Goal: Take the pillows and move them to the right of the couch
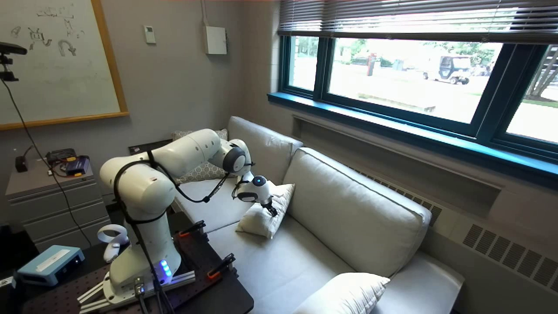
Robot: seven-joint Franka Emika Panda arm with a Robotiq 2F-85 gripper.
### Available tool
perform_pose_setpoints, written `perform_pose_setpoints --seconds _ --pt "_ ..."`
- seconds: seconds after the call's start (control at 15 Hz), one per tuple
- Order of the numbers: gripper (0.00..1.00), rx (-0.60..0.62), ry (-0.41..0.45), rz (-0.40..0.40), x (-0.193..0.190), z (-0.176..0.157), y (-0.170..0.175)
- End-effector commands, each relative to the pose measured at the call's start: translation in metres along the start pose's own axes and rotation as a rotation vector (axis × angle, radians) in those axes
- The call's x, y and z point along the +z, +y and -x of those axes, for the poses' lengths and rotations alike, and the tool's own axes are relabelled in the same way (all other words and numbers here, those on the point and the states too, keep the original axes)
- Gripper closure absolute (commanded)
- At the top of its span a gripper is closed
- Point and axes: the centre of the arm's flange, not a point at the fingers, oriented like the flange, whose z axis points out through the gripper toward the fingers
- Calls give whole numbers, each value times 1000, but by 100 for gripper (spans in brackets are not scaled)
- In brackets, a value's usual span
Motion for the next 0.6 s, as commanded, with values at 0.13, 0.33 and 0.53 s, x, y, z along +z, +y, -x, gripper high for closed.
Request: perform_pose_setpoints --seconds 0.13,0.33,0.53 --pt "0 -41 -47 -74 -13 13 12" --pt "0 -128 -46 -77 -23 19 9" --pt "0 -107 -52 -72 -12 16 9"
